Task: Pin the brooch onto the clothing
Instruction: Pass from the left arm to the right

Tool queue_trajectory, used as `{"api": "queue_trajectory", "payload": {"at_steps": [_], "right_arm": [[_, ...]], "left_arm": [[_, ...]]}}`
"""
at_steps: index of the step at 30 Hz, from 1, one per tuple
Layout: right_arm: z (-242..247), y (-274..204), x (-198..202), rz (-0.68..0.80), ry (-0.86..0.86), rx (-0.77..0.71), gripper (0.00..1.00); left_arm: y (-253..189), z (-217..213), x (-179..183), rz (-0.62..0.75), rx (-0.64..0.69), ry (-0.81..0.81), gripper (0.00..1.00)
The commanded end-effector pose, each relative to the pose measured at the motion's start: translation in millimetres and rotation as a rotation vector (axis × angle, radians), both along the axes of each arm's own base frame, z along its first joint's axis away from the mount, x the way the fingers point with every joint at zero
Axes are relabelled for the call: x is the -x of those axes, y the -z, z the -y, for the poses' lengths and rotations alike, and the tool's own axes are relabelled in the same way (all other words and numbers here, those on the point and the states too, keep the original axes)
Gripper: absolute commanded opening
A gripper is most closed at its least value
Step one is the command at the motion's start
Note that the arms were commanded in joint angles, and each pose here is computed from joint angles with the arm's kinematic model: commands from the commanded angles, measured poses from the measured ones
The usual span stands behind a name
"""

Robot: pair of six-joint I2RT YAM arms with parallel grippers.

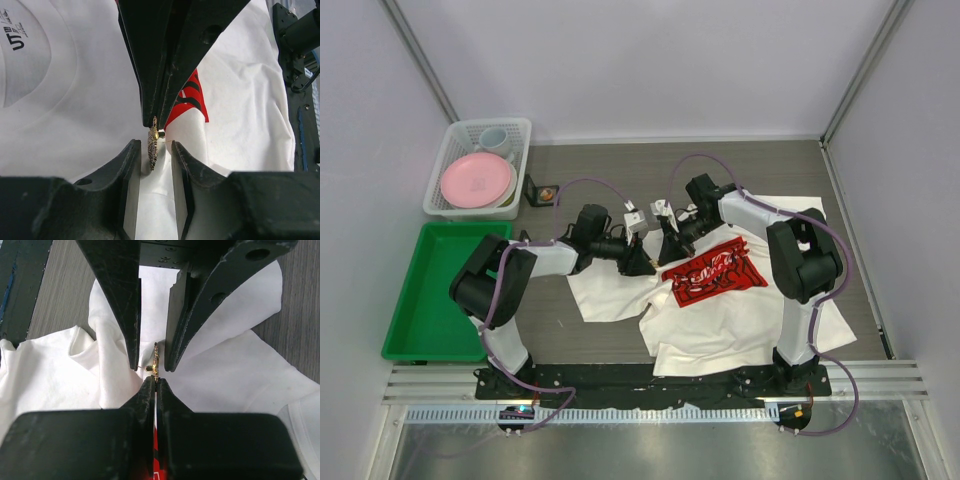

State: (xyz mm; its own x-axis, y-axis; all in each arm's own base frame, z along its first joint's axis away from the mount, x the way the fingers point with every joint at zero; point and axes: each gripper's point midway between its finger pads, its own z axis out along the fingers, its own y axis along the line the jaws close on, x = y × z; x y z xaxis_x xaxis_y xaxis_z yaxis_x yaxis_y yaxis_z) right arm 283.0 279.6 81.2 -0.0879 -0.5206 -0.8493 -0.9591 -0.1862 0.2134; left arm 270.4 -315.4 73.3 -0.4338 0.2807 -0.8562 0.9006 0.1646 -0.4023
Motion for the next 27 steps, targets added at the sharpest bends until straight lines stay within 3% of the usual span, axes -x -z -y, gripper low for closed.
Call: {"api": "queue_trajectory", "payload": {"at_steps": [1,10,18,27], "right_arm": [[-8.2,-12.6,-8.0,0.011,0.003,-0.04,0.01],[-9.2,-12.5,-8.4,0.004,0.01,-0.039,0.01],[-9.3,-14.4,-8.7,0.007,0.01,-0.045,0.01],[-9.8,-15.6,-7.8,0.005,0.007,-0.052,0.01]], "left_arm": [[-19.8,5.5,-9.8,0.077,0.052,0.01,0.34],[-18.4,6.0,-13.1,0.049,0.051,-0.03,0.37],[-13.7,3.7,-11.3,0.041,0.041,-0.04,0.25],[-10.2,1.2,-7.6,0.048,0.034,-0.027,0.24]]}}
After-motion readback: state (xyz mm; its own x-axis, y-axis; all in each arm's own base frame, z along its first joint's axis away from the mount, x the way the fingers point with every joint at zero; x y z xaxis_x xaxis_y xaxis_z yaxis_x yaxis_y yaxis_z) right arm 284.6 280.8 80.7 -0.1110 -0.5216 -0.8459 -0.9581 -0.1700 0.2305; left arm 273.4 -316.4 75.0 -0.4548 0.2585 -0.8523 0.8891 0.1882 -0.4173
